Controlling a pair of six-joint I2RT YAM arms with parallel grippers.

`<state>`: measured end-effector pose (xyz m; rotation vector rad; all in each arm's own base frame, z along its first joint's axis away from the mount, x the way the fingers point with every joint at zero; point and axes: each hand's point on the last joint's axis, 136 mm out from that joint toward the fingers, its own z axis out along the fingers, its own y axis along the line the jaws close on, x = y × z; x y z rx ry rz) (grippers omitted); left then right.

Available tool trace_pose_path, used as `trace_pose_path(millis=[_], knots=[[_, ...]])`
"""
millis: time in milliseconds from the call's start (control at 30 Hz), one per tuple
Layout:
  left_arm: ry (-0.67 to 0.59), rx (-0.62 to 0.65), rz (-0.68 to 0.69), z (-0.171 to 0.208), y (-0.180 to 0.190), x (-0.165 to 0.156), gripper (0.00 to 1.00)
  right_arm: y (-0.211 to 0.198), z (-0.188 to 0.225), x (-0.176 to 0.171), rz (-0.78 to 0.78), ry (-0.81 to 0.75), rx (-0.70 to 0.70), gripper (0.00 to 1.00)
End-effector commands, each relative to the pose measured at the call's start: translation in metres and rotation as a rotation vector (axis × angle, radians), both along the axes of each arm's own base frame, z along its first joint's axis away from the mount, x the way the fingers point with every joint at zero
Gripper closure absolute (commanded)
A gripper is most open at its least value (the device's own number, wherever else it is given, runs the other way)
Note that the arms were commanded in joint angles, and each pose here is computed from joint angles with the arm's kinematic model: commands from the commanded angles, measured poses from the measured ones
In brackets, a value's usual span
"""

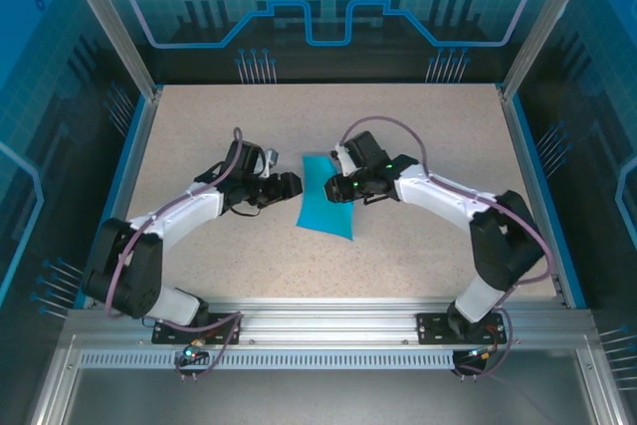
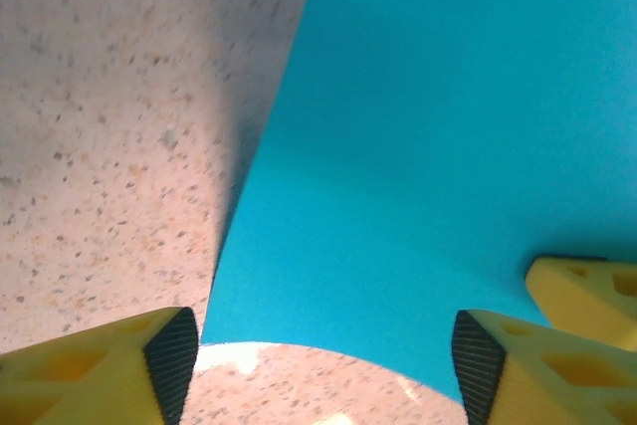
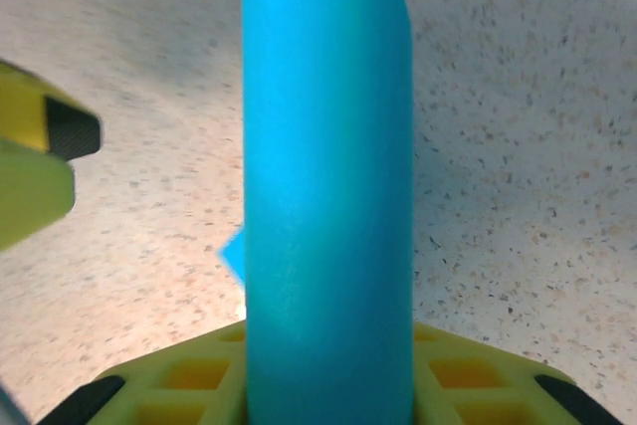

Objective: Fold a paper plane with a square sheet of paper (fold left side to right side)
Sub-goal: Pick up the square sheet of paper from the center of the table.

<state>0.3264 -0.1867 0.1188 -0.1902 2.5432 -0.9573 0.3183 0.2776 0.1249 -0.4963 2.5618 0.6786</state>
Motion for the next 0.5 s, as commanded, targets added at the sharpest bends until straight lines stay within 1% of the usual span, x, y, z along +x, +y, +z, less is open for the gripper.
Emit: trace_pose_path(millis=[0, 67, 167, 300, 467], knots=[[-0.175, -0.105, -0.020, 0.045, -0.003, 0.005, 0.22, -0.005, 0.042, -0.011, 0.106, -0.078, 0.110, 0.68], [-0.249, -0.137, -0.021, 0.063, -0.001, 0.003, 0.17, -0.012, 0.063, -0.017, 0.136, -0.120, 0.148, 0.68], [-0.363, -0.193, -0.048, 0.097, -0.003, -0.001, 0.13, -0.024, 0.095, -0.027, 0.173, -0.186, 0.200, 0.68], [-0.495, -0.263, -0.112, 0.136, -0.010, -0.012, 0.11, -0.038, 0.136, -0.043, 0.219, -0.257, 0.265, 0.69], [-0.616, -0.356, -0.231, 0.176, -0.022, -0.028, 0.09, -0.040, 0.186, -0.074, 0.337, -0.345, 0.346, 0.69]])
